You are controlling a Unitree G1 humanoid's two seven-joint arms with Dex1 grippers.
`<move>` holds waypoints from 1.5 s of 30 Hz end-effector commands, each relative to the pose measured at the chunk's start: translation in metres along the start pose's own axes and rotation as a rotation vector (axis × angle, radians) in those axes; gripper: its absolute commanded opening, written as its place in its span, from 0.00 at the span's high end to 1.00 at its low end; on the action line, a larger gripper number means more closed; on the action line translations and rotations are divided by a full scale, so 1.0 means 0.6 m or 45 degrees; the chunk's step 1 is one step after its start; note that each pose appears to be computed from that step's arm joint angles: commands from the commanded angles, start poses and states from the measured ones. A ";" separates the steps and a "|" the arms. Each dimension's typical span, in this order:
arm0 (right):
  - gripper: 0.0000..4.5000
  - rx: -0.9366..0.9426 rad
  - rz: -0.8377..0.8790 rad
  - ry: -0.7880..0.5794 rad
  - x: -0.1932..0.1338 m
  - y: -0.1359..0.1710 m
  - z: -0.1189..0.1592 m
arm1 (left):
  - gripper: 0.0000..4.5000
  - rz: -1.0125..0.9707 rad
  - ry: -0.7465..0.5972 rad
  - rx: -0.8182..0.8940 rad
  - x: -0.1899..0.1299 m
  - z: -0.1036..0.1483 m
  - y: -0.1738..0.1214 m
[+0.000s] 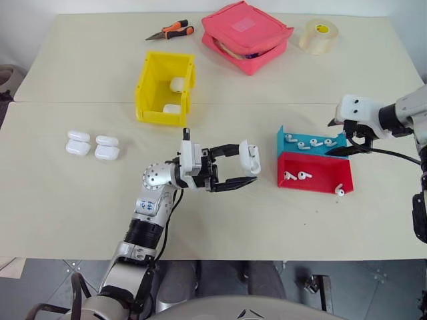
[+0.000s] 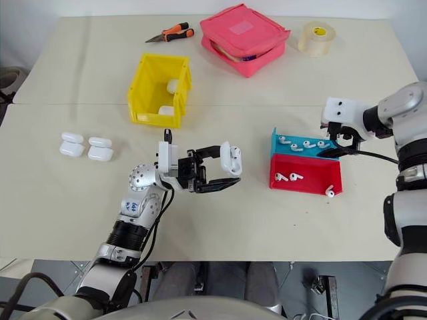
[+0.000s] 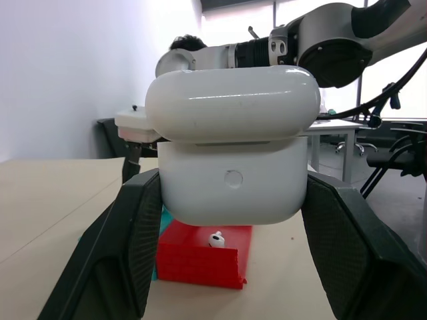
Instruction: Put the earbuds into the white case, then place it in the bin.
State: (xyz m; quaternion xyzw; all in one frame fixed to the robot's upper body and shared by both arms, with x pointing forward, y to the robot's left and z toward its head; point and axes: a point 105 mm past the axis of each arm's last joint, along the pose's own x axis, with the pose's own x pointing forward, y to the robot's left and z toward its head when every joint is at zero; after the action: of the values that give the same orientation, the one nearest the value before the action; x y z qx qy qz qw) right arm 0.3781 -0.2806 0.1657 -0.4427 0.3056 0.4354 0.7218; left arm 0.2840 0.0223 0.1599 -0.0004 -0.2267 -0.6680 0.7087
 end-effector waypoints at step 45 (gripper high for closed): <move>0.89 0.229 -0.143 -0.954 -0.117 0.100 0.108 | 0.39 -0.088 -0.045 0.017 0.022 0.015 0.002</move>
State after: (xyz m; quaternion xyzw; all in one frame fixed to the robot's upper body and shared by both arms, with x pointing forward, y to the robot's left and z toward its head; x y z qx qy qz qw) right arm 0.3065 -0.2448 0.2042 -0.2290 0.0885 0.4957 0.8331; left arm 0.2849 0.0149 0.1663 0.0025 -0.2303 -0.6851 0.6911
